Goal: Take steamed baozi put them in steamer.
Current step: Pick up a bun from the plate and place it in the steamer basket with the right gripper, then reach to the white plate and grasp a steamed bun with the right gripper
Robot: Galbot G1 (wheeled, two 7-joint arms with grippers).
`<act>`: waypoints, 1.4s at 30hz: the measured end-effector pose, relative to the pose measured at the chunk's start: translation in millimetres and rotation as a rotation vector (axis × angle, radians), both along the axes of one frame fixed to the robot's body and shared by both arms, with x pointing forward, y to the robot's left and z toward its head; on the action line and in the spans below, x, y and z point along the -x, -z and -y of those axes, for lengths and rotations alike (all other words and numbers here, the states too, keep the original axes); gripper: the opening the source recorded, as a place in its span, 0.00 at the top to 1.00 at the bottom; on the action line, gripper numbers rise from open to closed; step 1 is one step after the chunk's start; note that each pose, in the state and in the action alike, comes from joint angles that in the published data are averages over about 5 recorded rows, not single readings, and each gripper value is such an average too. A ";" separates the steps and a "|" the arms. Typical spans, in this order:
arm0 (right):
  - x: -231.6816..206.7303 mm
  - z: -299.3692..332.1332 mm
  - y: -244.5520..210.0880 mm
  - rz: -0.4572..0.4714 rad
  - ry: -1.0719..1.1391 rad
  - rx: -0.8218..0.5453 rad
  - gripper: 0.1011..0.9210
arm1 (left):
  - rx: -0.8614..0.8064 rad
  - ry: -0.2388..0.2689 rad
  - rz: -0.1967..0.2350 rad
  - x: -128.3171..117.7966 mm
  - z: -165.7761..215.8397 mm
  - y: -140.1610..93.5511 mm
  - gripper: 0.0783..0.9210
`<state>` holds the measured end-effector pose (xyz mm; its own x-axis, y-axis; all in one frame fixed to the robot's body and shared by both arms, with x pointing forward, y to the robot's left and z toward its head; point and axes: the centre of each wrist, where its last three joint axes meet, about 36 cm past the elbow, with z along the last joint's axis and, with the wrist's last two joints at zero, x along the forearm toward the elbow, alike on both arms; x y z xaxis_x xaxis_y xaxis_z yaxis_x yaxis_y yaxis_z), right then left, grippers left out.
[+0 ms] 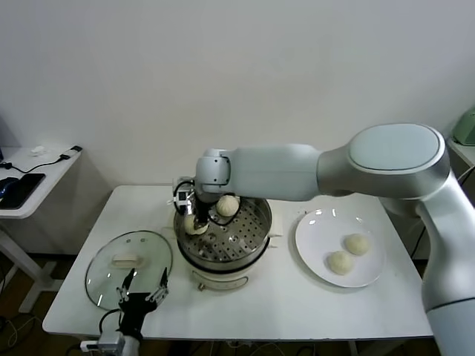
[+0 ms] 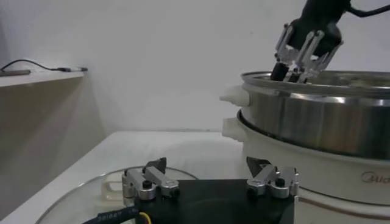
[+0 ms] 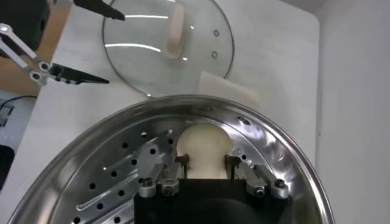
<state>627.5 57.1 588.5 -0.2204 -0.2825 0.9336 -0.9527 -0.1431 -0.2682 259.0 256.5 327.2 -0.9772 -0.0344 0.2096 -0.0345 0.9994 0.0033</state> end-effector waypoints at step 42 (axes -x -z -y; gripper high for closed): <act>-2.4 394.9 -8.7 -0.140 0.142 0.175 0.12 | 0.010 -0.019 0.000 7.2 -2.9 -7.1 0.12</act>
<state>630.0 -337.8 597.2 -0.1120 -0.0898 0.9896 -0.9926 -0.0377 -0.1157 251.8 259.4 334.3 -0.9764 -0.0510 0.2097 -0.0536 0.9985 -0.0067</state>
